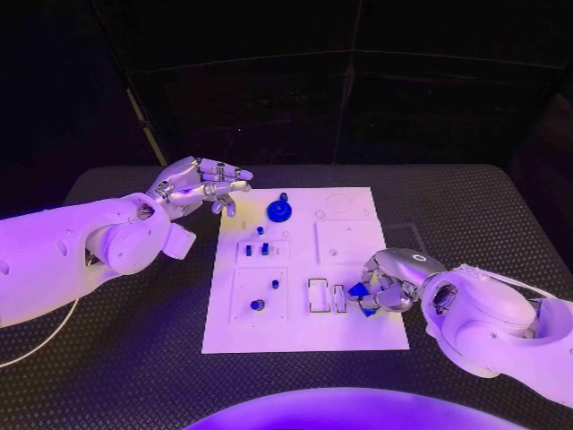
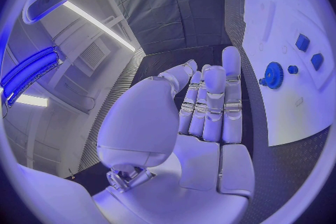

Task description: Assemble the parts on the task board

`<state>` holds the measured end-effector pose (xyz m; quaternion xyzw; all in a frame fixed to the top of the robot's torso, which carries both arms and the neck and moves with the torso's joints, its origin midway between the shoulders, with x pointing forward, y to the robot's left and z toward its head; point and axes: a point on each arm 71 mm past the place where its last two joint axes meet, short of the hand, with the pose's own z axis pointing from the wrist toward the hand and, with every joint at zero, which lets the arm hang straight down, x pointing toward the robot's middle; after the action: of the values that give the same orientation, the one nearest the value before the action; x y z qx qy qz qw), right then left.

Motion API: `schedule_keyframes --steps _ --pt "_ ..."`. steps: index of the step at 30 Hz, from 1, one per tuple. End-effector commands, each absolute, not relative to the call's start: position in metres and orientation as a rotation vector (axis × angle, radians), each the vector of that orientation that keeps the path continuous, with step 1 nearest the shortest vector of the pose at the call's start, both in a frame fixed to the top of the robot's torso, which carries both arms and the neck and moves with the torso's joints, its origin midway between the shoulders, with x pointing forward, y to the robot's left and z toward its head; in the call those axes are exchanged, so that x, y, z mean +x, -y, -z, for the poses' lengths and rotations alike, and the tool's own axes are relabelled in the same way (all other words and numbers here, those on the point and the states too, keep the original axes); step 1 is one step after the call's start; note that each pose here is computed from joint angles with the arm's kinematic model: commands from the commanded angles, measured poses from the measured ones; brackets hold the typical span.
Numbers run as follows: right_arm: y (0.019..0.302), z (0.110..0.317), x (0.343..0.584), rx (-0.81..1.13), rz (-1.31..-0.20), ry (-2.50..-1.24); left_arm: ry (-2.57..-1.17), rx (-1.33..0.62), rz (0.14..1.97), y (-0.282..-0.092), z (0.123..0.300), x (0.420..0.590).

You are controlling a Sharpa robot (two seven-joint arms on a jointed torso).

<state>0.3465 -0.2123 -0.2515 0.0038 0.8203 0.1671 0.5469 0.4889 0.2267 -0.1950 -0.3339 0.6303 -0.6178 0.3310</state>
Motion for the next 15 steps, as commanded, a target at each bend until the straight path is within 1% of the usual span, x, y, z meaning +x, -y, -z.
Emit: schedule_keyframes --steps 1,9,15 --pt "0.211 0.244 0.346 0.173 -0.473 -1.879 -1.657 -0.874 1.634 -0.226 0.194 0.488" --pt "0.199 0.239 0.343 0.257 -0.549 -1.848 -1.661 -0.873 1.637 -0.225 0.194 0.487" --pt "0.188 0.244 0.345 0.257 -0.576 -1.893 -1.663 -0.873 1.639 -0.224 0.194 0.487"
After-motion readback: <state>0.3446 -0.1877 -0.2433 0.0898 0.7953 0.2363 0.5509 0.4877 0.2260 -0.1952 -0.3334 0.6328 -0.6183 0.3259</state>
